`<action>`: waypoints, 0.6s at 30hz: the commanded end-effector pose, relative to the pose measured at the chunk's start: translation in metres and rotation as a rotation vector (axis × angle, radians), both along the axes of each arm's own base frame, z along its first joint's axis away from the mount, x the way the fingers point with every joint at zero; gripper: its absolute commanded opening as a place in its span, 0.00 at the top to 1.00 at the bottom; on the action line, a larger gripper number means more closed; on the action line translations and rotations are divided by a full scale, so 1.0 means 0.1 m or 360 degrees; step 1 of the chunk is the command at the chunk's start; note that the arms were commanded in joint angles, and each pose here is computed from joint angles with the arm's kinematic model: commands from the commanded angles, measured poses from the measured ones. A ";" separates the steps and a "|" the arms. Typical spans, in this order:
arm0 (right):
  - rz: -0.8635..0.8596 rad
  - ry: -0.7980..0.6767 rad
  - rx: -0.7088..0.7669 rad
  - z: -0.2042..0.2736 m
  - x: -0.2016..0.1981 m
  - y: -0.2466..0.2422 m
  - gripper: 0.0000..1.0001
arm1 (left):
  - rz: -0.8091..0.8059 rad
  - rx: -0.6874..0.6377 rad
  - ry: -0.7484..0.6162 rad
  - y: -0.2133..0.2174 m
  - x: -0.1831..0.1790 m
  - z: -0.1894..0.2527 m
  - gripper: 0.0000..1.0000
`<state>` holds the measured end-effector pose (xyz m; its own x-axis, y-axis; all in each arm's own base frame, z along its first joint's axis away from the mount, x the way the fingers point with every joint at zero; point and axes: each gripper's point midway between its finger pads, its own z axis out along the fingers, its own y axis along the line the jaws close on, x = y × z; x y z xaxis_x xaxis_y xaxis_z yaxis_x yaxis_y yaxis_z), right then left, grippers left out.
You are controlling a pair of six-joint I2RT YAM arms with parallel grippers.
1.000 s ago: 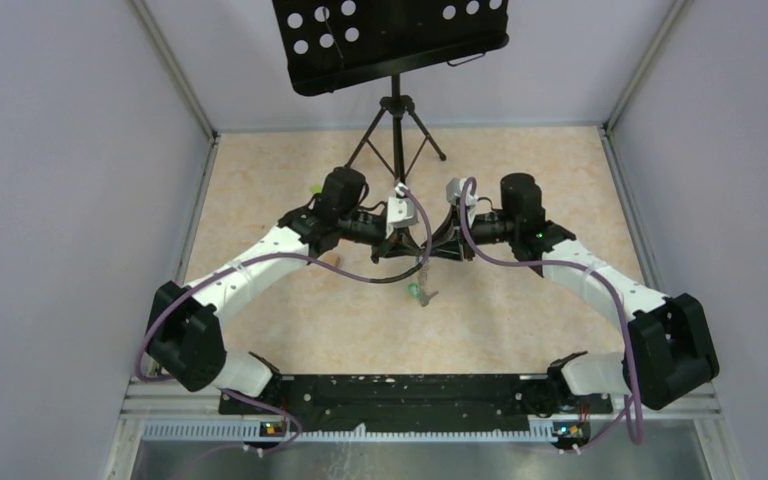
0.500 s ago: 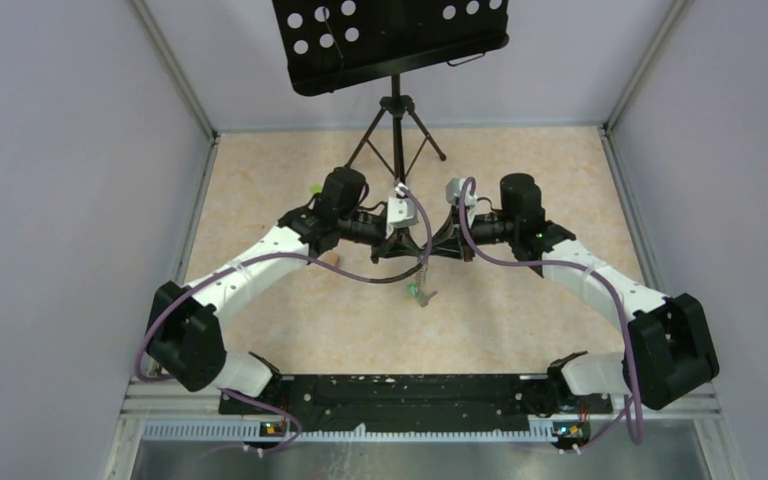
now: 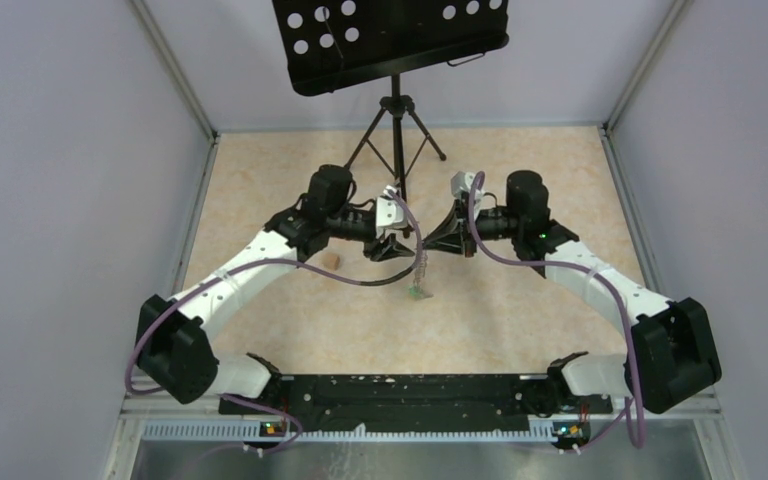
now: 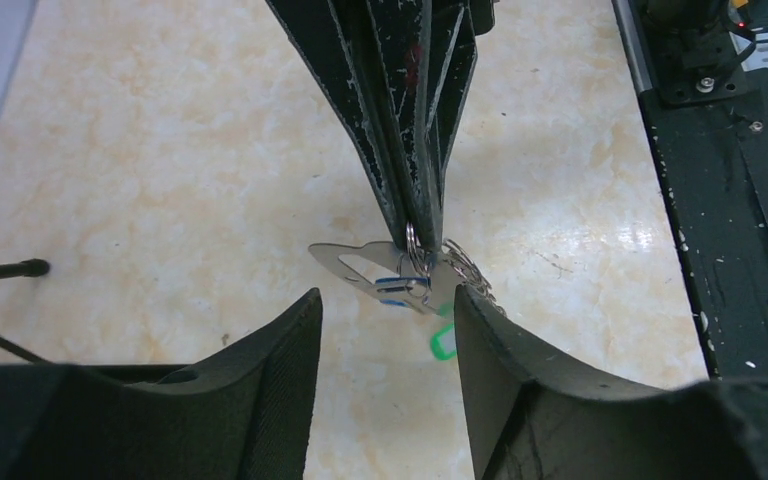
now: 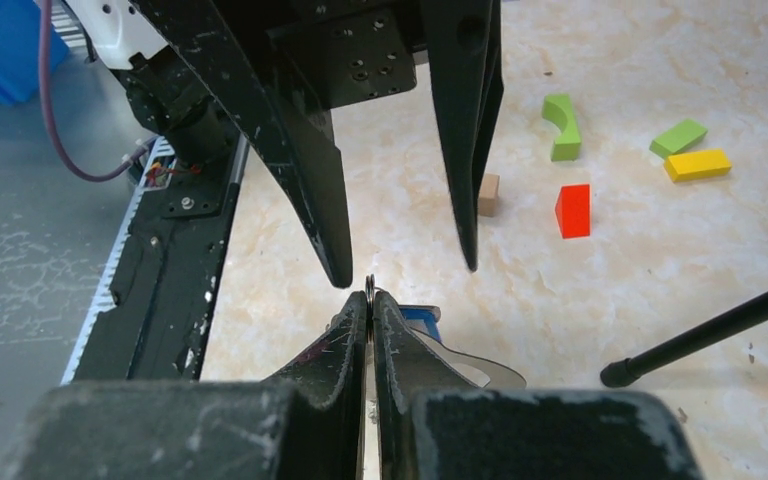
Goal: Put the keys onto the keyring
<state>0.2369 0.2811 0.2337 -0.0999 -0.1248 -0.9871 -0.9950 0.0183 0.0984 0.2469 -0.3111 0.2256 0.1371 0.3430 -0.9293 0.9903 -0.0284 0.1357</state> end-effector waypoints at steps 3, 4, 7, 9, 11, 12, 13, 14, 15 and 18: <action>0.0086 -0.0104 0.0160 0.40 -0.07 0.02 1.00 | -0.0022 -0.0129 -0.0275 0.03 0.02 0.26 0.43; 0.0078 -0.0092 0.0168 0.41 -0.07 0.02 1.00 | -0.0033 -0.0136 -0.0283 0.02 0.02 0.26 0.44; 0.0029 -0.0009 0.0187 0.44 -0.02 0.02 1.00 | -0.0038 -0.0135 -0.0293 -0.01 0.03 0.24 0.46; 0.0008 0.0035 0.0192 0.45 0.01 0.03 1.00 | -0.0007 -0.0131 -0.0322 -0.02 0.05 0.24 0.49; 0.0000 0.0078 0.0202 0.45 0.02 0.04 1.00 | 0.0029 -0.0134 -0.0353 -0.03 0.09 0.26 0.54; -0.0004 0.0095 0.0208 0.45 0.03 0.04 1.00 | 0.0040 -0.0132 -0.0361 -0.03 0.10 0.26 0.57; -0.0006 0.0105 0.0211 0.45 0.03 0.05 1.00 | 0.0045 -0.0128 -0.0360 -0.03 0.10 0.26 0.59; -0.0011 0.0116 0.0212 0.45 0.04 0.05 1.00 | 0.0046 -0.0127 -0.0362 -0.04 0.10 0.26 0.61; -0.0020 0.0123 0.0212 0.44 0.05 0.05 1.00 | 0.0051 -0.0125 -0.0363 -0.04 0.11 0.26 0.63; -0.0043 0.0136 0.0205 0.42 0.08 0.05 1.00 | 0.0055 -0.0126 -0.0359 -0.05 0.11 0.25 0.69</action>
